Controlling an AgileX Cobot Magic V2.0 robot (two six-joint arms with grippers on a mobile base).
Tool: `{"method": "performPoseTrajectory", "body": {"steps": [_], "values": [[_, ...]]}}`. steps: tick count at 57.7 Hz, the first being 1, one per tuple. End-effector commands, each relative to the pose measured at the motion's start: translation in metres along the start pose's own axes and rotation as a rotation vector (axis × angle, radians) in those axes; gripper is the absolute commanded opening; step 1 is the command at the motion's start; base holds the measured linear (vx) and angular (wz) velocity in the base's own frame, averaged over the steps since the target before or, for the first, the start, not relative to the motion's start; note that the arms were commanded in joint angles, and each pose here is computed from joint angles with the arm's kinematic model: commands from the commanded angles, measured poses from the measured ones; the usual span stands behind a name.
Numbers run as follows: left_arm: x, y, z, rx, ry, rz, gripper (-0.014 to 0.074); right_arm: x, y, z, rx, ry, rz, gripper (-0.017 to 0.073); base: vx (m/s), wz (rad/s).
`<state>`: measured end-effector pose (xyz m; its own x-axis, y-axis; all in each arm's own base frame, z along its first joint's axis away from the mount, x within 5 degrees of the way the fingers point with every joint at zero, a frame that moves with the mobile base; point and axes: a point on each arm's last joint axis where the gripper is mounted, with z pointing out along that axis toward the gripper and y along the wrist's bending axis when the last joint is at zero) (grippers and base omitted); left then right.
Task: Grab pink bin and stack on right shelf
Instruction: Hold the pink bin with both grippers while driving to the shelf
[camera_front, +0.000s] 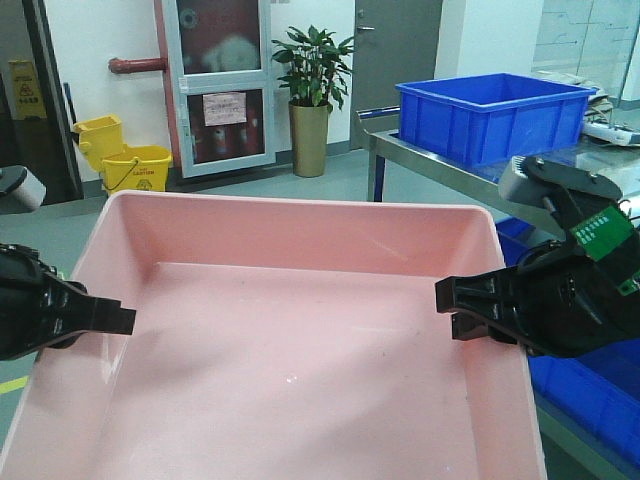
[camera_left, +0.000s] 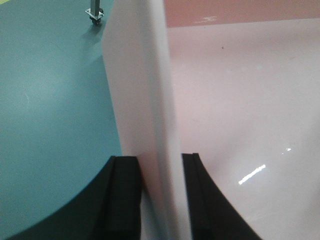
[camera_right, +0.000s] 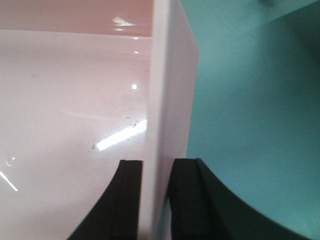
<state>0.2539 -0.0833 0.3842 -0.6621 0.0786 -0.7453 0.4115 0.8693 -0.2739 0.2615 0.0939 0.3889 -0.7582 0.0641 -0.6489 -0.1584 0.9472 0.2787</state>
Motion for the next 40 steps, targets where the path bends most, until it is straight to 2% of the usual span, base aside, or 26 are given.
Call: {"method": "performPoseTrajectory", "body": {"steps": [1, 28, 40], "values": [[-0.0127, -0.0114, -0.0185, 0.031, -0.114, 0.013, -0.0005, -0.0134, 0.0072, -0.0252, -0.055, -0.142, 0.0, -0.0008, 0.44, -0.01], [-0.0127, -0.0114, -0.0185, 0.031, -0.114, 0.013, -0.0005, -0.0134, 0.0072, -0.0251, -0.055, -0.141, 0.0, -0.0008, 0.48, 0.13], [-0.0128, -0.0115, -0.0188, 0.031, -0.115, 0.013, -0.0005, -0.0136, 0.0071, -0.0236, -0.054, -0.14, 0.001, -0.0008, 0.48, -0.07]]}}
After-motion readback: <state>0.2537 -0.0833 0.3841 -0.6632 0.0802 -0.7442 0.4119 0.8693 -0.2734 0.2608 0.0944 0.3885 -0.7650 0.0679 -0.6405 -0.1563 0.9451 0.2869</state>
